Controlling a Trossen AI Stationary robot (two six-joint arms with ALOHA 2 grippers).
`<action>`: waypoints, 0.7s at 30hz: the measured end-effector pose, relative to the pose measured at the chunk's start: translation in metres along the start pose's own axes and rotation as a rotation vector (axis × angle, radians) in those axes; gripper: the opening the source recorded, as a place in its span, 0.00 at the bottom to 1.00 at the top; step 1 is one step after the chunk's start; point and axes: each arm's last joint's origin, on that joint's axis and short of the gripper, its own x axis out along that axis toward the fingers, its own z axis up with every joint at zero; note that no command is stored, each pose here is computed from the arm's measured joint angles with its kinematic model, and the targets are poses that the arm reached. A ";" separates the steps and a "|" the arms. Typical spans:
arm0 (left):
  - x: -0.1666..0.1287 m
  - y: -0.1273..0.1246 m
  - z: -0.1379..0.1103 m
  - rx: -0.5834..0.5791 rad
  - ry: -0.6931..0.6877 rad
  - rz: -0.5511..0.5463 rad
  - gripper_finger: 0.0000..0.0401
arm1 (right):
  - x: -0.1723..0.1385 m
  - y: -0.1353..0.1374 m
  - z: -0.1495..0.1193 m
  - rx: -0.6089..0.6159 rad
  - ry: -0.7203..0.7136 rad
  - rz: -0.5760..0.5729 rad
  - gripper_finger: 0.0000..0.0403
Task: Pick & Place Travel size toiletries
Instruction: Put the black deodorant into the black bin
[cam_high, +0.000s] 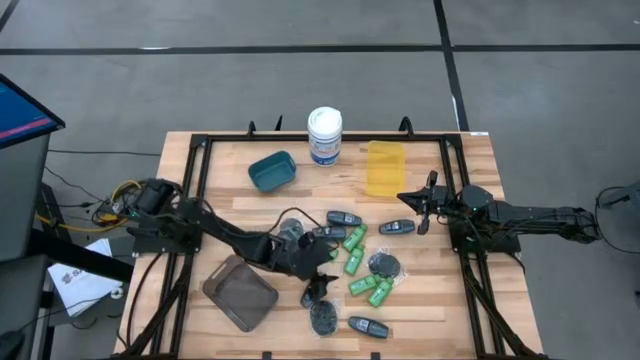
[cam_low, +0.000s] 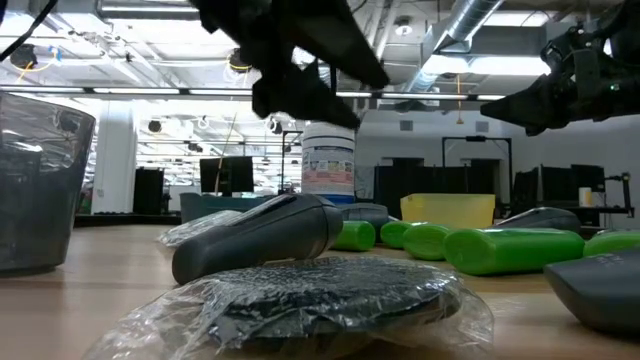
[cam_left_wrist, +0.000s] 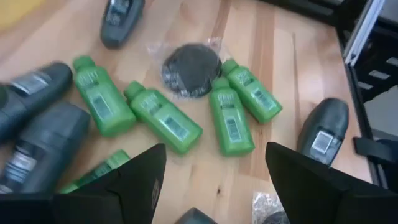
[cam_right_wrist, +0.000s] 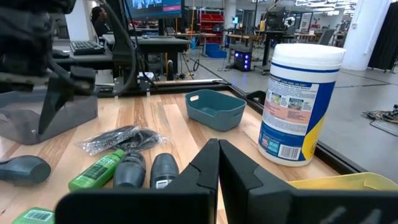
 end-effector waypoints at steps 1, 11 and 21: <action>0.003 -0.002 -0.005 -0.001 0.009 0.007 0.68 | 0.000 0.000 0.000 0.000 0.001 0.000 0.00; 0.023 -0.012 -0.039 -0.025 0.071 0.059 0.68 | 0.000 0.000 0.000 0.110 0.004 0.000 0.00; 0.033 -0.013 -0.061 -0.039 0.142 0.095 0.68 | 0.000 0.000 0.000 0.111 0.005 0.000 0.00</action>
